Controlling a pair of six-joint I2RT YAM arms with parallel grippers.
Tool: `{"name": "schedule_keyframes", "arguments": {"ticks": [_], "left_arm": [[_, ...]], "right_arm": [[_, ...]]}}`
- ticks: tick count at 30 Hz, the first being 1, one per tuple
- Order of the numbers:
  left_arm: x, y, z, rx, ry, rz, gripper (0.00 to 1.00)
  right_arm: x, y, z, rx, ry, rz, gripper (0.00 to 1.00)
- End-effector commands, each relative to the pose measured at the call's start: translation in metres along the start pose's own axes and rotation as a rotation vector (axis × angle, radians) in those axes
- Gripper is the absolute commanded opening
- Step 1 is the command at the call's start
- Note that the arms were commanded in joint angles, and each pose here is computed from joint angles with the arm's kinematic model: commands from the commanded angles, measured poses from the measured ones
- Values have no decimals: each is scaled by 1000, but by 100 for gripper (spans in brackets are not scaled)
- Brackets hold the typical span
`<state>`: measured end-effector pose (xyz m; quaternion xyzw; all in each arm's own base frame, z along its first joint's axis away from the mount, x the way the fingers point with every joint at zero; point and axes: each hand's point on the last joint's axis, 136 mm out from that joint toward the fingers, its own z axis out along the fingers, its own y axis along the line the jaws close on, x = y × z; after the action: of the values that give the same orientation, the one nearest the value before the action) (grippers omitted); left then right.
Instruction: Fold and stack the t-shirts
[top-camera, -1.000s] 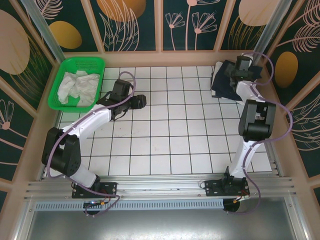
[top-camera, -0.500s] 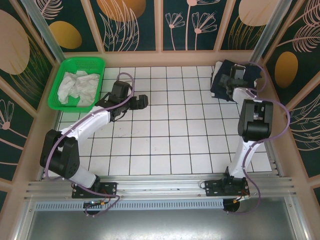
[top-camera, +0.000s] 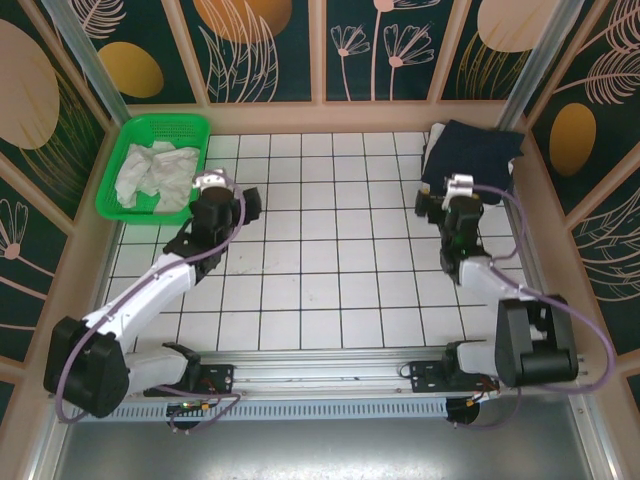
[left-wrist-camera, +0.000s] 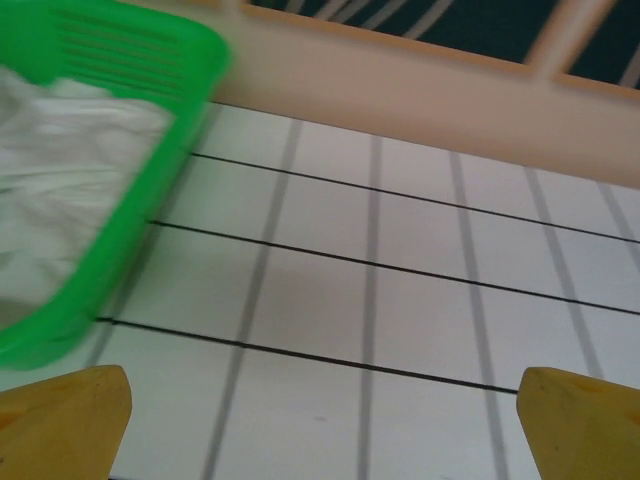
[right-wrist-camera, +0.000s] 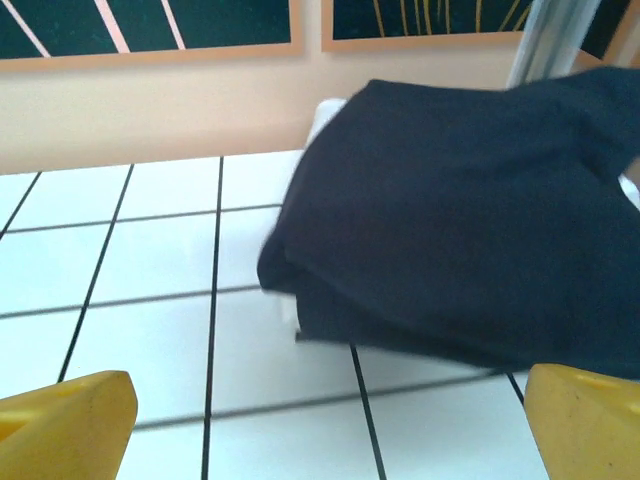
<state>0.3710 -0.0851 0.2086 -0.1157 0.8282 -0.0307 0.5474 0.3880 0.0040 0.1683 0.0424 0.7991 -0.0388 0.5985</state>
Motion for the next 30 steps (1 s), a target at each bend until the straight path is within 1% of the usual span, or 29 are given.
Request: {"name": "schedule_keyframes", "arguments": {"ticks": [1, 2, 3, 4, 5, 7, 8, 10, 12, 13, 15, 16, 17, 19, 20, 22, 24, 26, 28, 29, 30], "left_arm": [[-7, 50, -3, -249, -145, 46, 98], [2, 56, -1, -281, -142, 91, 99], [8, 66, 0, -329, -152, 107, 99], [16, 76, 0, -378, -168, 120, 99], [24, 84, 2, -390, -191, 140, 99], [25, 78, 9, -301, -180, 157, 99], [21, 79, 8, -269, -211, 134, 99], [16, 74, 7, -182, -244, 124, 99], [16, 77, 6, -169, -282, 163, 99], [21, 85, 10, -182, -284, 166, 99], [40, 105, 24, -203, -222, 155, 99], [44, 113, 29, -211, -221, 136, 99], [46, 116, 34, -228, -187, 134, 99], [39, 109, 30, -167, -247, 153, 99], [35, 106, 28, -136, -276, 149, 99], [32, 106, 35, -113, -265, 139, 99], [33, 108, 46, -110, -230, 132, 99], [31, 107, 52, -94, -224, 136, 99], [29, 107, 51, -77, -250, 147, 99], [28, 109, 48, -61, -280, 142, 99], [32, 114, 49, -47, -285, 120, 99]], "right_arm": [[2, -29, -20, 114, -107, 36, 99], [14, -36, -22, 127, -92, 38, 99], [23, -42, -23, 138, -85, 56, 99], [29, -53, -24, 158, -94, 112, 99], [38, -66, -25, 172, -102, 190, 99], [44, -82, -24, 140, -114, 312, 99], [44, -86, -22, 130, -114, 315, 99], [37, -86, -21, 125, -150, 251, 99], [34, -89, -18, 139, -162, 239, 99], [32, -85, -15, 115, -164, 229, 99], [32, -76, -9, 82, -142, 200, 99], [33, -76, -5, 90, -127, 195, 99], [35, -77, -2, 103, -115, 195, 99], [37, -75, 2, 101, -95, 186, 99], [36, -70, -1, 88, -105, 169, 99], [32, -51, -12, 30, -149, 100, 99], [29, -43, -17, 21, -174, 66, 99], [29, -37, -14, 20, -164, 38, 99], [32, -26, -8, 8, -140, -9, 99], [33, -20, -8, 2, -139, -25, 99], [33, -16, -9, -4, -143, -16, 99]]}}
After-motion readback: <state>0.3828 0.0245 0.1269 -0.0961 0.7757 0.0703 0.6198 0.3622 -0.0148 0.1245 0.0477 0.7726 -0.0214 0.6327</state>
